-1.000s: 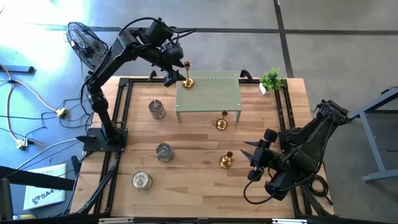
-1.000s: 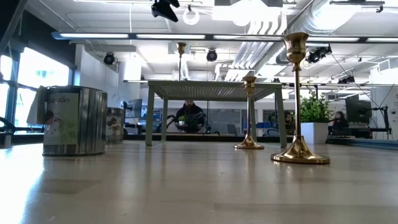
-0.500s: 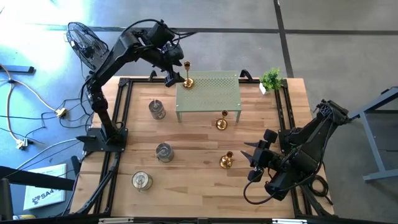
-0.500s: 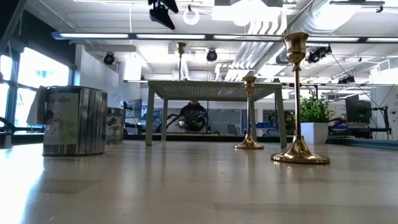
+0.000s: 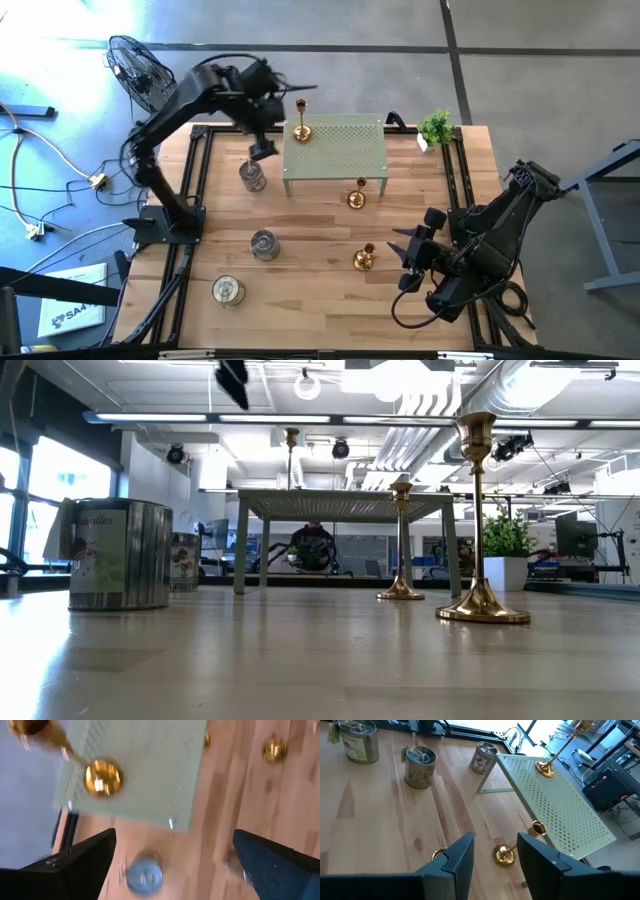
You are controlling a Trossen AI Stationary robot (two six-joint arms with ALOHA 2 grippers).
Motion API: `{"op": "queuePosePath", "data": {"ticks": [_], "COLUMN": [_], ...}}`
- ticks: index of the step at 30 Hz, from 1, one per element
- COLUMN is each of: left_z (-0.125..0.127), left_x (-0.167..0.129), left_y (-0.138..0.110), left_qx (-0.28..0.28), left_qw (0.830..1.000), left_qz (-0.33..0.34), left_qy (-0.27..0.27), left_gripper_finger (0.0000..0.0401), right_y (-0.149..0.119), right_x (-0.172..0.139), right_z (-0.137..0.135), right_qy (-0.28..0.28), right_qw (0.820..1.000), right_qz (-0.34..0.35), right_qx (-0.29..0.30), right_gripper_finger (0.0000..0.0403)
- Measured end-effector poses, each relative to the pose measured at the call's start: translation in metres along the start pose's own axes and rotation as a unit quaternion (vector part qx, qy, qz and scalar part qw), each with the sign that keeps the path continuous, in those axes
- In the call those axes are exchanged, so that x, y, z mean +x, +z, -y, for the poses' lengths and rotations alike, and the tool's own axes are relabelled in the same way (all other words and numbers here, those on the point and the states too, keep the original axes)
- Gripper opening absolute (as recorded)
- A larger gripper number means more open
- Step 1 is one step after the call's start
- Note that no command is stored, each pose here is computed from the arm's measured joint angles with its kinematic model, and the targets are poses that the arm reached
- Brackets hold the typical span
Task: Pick & Place candle stick holders
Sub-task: Put the middle right silver scented candle on the shelf
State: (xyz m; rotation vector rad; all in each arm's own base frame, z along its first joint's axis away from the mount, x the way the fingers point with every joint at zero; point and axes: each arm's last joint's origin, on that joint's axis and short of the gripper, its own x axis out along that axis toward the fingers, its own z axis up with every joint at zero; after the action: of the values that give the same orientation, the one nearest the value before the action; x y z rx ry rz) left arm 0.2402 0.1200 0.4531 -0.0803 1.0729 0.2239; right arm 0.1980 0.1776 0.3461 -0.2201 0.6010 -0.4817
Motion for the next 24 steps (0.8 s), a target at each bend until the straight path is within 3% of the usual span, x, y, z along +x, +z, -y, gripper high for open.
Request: {"op": "queuePosePath", "data": {"ticks": [2,8,14,19,24], "left_z": [0.012,0.043,0.061,0.074,0.083], "left_x": [-0.012,-0.037,-0.043,-0.026,0.01], "left_y": [-0.007,-0.052,-0.11,-0.168,-0.216], "left_qx": [0.015,0.006,-0.011,0.023,0.106], "left_qw": [1.0,1.0,0.99,0.977,0.963], "left_qz": [0.017,0.028,0.138,0.205,0.217], "left_qy": [0.018,0.003,-0.005,-0.046,-0.121], "left_gripper_finger": [0.0395,0.0395,0.0395,0.0395,0.0395], "right_y": [0.0,-0.001,-0.001,-0.002,-0.001], "right_x": [0.0,0.0,0.0,0.0,0.0], "right_z": [0.001,0.001,0.001,0.002,0.002], "right_qy": [-0.002,-0.003,-0.004,-0.006,-0.01], "right_qw": [1.0,1.0,1.0,1.0,1.0], "right_qz": [0.0,-0.001,-0.005,-0.005,0.0], "right_qx": [-0.004,-0.006,-0.01,-0.014,-0.018], "right_gripper_finger": [0.0145,0.0145,0.0145,0.0145,0.0145]}}
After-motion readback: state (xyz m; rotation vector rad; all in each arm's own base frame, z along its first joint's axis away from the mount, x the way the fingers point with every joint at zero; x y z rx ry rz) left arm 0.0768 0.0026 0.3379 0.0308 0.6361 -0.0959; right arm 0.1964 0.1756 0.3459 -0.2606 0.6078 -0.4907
